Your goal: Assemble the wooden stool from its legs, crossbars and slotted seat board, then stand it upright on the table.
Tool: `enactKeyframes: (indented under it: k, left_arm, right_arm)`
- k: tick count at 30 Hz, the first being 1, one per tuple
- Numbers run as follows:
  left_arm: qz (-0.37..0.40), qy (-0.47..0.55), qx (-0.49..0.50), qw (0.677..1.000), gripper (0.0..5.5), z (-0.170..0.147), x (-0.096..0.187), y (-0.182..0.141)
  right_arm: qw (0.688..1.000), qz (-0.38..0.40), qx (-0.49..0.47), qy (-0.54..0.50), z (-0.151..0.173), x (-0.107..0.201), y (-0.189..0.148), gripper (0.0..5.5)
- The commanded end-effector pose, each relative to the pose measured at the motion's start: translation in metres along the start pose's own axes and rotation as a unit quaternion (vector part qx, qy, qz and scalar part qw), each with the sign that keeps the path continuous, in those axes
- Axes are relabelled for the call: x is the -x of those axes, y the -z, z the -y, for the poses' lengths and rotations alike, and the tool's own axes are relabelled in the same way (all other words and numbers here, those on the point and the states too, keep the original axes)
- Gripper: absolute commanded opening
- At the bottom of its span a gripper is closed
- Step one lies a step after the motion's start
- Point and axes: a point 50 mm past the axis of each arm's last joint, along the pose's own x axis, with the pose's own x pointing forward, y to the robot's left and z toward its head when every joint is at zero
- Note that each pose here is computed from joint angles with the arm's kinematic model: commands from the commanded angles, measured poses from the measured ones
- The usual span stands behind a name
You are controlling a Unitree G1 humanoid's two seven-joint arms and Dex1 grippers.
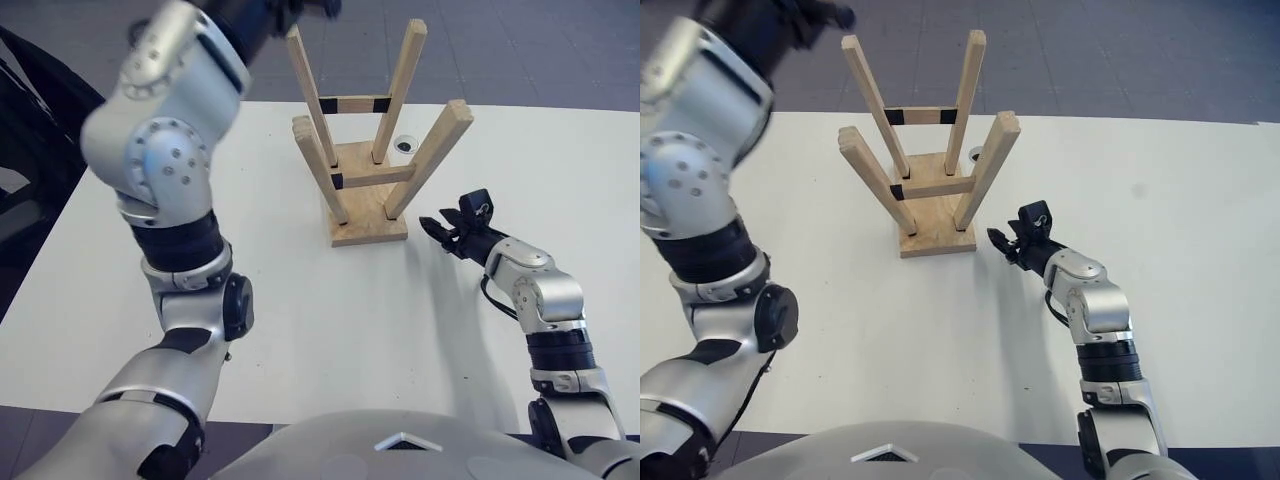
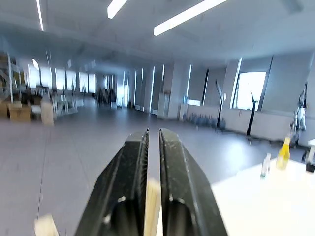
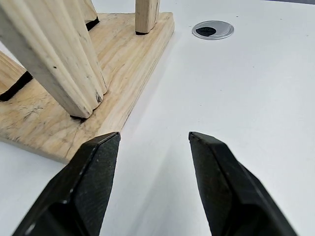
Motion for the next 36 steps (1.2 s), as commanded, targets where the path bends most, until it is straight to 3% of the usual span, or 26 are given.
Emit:
enactKeyframes:
  k: [1, 4, 8, 17, 22, 27, 31, 34, 36]
  left_arm:
    - [-0.011, -0.138, -0.031, 0.990, 0.41, -0.052, 0.030, 0.013]
    - [-0.090, -0.276, -0.059, 0.955, 0.41, -0.098, 0.073, 0.058]
    - [-0.165, -0.310, -0.075, 0.933, 0.41, -0.102, 0.112, 0.105]
    - [-0.204, -0.315, -0.071, 0.924, 0.41, -0.097, 0.133, 0.131]
    - [-0.222, -0.319, -0.071, 0.919, 0.38, -0.098, 0.141, 0.142]
    - [-0.226, -0.317, -0.071, 0.918, 0.38, -0.105, 0.145, 0.143]
    - [-0.243, -0.286, -0.062, 0.925, 0.38, -0.112, 0.150, 0.149]
    - [-0.280, -0.270, -0.071, 0.919, 0.38, -0.121, 0.171, 0.162]
    - [-0.319, -0.257, -0.062, 0.910, 0.38, -0.124, 0.190, 0.176]
  right_arm:
    - [0.998, -0.017, 0.000, -0.066, -0.017, 0.015, -0.011, 2.58]
    - [0.998, 0.011, -0.001, -0.068, -0.025, 0.010, -0.027, 2.58]
    - [0.998, 0.036, -0.042, -0.042, -0.028, -0.012, -0.033, 2.58]
    - [0.989, 0.073, -0.124, -0.034, -0.042, -0.033, -0.044, 2.58]
    - [0.990, 0.065, -0.123, 0.017, -0.042, -0.038, -0.046, 1.70]
    - [0.998, 0.033, -0.017, -0.044, -0.044, -0.031, -0.036, 1.14]
    - [0.980, 0.044, 0.112, -0.160, -0.007, -0.017, -0.046, 1.09]
    - [0.965, 0.044, 0.209, -0.151, 0.028, -0.022, -0.064, 1.09]
    - [0.950, 0.063, 0.256, -0.166, 0.034, -0.030, -0.074, 1.09]
